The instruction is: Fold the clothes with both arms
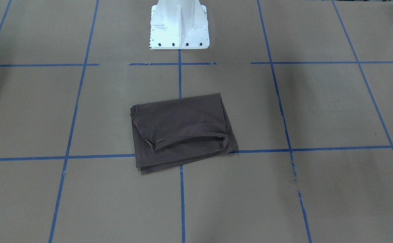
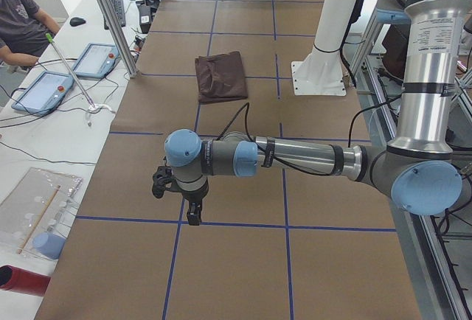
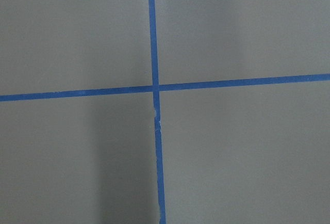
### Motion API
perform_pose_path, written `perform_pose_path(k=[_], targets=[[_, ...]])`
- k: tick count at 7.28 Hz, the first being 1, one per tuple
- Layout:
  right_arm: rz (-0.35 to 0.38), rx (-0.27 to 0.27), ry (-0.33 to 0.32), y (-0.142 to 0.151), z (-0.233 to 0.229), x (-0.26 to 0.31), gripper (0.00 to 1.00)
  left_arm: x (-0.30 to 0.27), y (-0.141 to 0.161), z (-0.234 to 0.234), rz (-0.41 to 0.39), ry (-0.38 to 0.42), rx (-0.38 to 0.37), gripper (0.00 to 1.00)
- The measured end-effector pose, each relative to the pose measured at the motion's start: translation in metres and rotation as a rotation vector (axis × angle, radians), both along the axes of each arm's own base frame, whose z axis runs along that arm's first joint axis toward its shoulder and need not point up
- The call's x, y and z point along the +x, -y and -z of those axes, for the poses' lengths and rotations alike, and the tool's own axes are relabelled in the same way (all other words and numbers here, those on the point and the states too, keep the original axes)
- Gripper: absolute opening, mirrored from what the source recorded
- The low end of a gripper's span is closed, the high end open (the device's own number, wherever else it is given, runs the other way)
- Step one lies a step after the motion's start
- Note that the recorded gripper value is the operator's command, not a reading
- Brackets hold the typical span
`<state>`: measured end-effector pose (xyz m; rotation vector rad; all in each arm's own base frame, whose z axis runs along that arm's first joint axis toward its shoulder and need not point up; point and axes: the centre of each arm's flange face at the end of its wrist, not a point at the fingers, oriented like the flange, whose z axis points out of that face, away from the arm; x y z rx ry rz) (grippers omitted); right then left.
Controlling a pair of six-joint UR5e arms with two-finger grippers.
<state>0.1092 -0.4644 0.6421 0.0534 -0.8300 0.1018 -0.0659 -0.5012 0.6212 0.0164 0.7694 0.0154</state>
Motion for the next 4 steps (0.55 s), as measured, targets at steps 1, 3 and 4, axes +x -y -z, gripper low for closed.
perform_pose_path(k=[1, 3, 4], targets=[[0.000, -0.001, 0.000, -0.0001, -0.0002, 0.0000, 1.00, 0.0000, 0.0002, 0.0004, 0.000, 0.000, 0.001, 1.00], [0.000, -0.002, 0.004, -0.0004, -0.0004, -0.0003, 1.00, 0.0000, 0.0007, 0.0021, 0.000, 0.000, 0.004, 1.00], [0.000, -0.003, 0.006, -0.0010, -0.0009, -0.0005, 1.00, 0.0000, 0.0008, 0.0028, 0.000, 0.000, 0.006, 1.00]])
